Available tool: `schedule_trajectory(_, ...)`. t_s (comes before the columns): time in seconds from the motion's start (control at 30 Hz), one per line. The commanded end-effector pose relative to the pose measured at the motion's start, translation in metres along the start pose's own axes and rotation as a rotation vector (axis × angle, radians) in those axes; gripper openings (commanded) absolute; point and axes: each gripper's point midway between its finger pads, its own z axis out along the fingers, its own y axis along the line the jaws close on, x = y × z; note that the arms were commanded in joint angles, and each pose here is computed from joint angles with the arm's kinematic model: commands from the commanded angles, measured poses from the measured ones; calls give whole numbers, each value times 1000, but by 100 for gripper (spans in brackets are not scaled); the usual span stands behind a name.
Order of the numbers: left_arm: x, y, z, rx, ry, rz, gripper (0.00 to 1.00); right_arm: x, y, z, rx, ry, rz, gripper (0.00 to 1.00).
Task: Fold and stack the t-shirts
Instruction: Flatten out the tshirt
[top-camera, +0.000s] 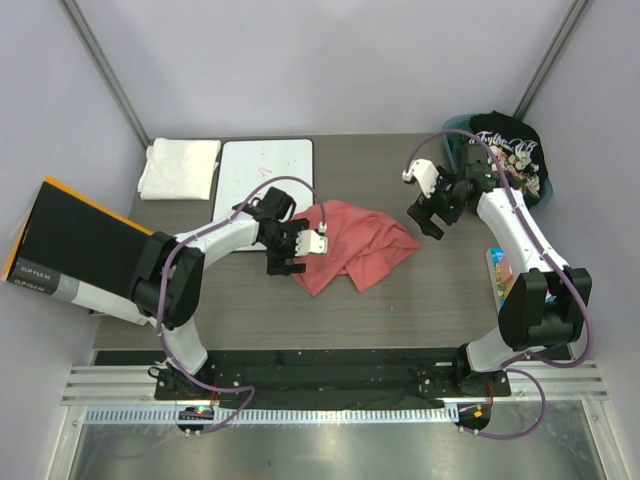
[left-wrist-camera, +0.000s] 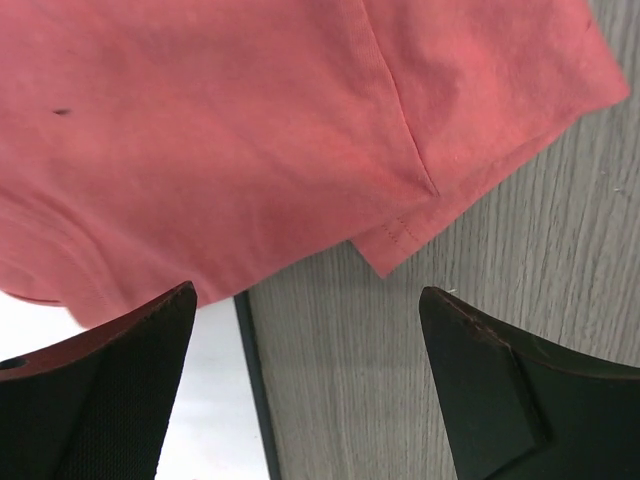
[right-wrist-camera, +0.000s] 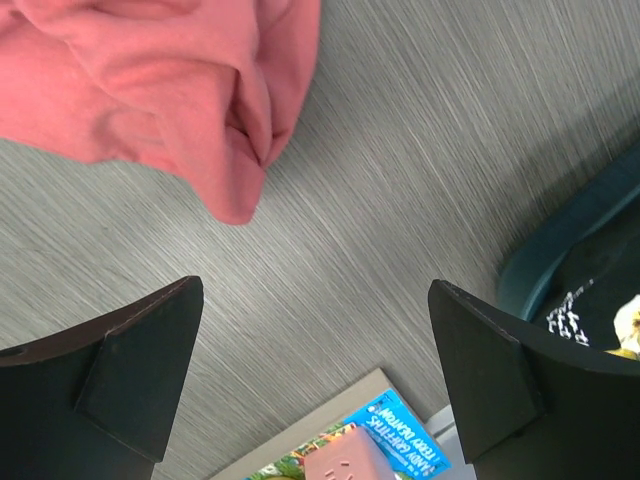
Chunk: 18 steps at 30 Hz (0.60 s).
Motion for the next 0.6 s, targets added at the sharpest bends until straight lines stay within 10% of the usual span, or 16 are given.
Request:
schedule_trajectory(0.0,-5,16,-8,-109,-34,40,93,-26,6,-10,3,-87,-43,100)
schedule_trajectory(0.57,-36,-12,-38,-36,-140,35,92,-26,-7,-11,75,-76,-61,100)
